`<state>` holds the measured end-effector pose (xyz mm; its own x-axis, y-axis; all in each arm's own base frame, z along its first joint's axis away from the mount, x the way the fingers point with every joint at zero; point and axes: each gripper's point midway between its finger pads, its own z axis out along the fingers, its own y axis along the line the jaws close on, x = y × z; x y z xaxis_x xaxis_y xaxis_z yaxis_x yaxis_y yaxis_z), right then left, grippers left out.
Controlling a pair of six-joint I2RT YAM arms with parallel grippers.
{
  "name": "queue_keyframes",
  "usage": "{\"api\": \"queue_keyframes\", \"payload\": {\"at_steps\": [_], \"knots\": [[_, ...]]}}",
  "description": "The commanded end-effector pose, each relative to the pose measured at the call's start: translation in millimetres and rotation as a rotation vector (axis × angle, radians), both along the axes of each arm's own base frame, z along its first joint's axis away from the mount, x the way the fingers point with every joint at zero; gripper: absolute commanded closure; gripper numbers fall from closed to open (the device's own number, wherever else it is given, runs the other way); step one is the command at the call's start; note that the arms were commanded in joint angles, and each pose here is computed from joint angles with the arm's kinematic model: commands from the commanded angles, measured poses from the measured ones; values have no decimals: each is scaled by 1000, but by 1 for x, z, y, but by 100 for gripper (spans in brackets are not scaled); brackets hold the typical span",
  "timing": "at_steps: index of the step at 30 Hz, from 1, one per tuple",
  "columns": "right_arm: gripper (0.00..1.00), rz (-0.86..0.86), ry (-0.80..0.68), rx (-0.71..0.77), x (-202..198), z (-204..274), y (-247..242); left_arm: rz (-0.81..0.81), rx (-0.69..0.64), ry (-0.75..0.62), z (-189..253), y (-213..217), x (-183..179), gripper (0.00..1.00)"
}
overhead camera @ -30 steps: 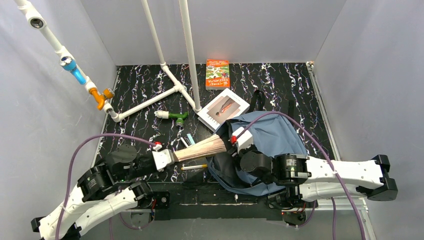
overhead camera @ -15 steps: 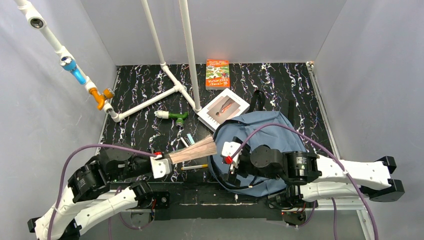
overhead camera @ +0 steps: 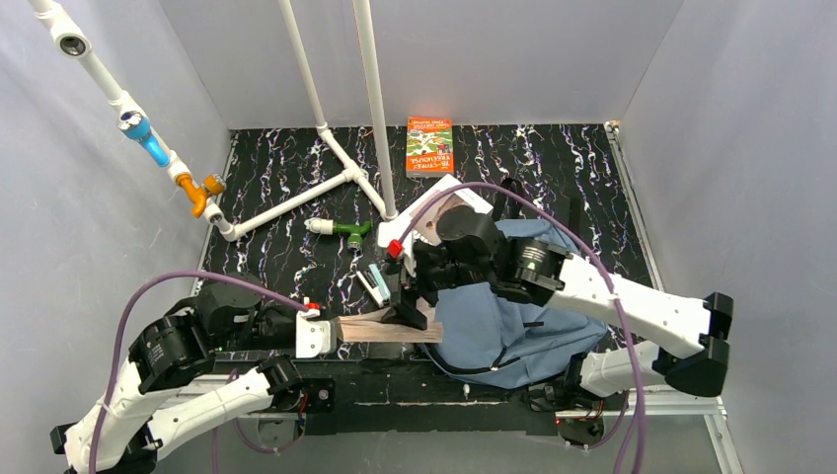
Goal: Pack the student bag
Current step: Adjust the book.
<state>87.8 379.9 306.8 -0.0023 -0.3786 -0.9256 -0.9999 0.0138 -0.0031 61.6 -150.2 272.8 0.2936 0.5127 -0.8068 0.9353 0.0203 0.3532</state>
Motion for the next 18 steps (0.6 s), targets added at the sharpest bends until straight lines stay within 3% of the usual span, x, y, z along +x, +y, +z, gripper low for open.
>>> {"api": "queue_keyframes", "payload": {"at_steps": [1,3,9,14,18], "knots": [[2,221,169,-2,-40,5,10,-49,-125,-37,38,-10,-7,100],[2,264,228,-14,-51,-2,8,-44,-117,-27,36,-11,-6,100],[0,117,253,63,-31,25,-8,-50,-72,3,26,-11,-7,100],[0,294,354,101,-59,37,-11,-61,-69,14,25,-15,-7,100],[0,310,367,103,-60,33,-6,-60,-70,28,27,-17,-7,100]]}}
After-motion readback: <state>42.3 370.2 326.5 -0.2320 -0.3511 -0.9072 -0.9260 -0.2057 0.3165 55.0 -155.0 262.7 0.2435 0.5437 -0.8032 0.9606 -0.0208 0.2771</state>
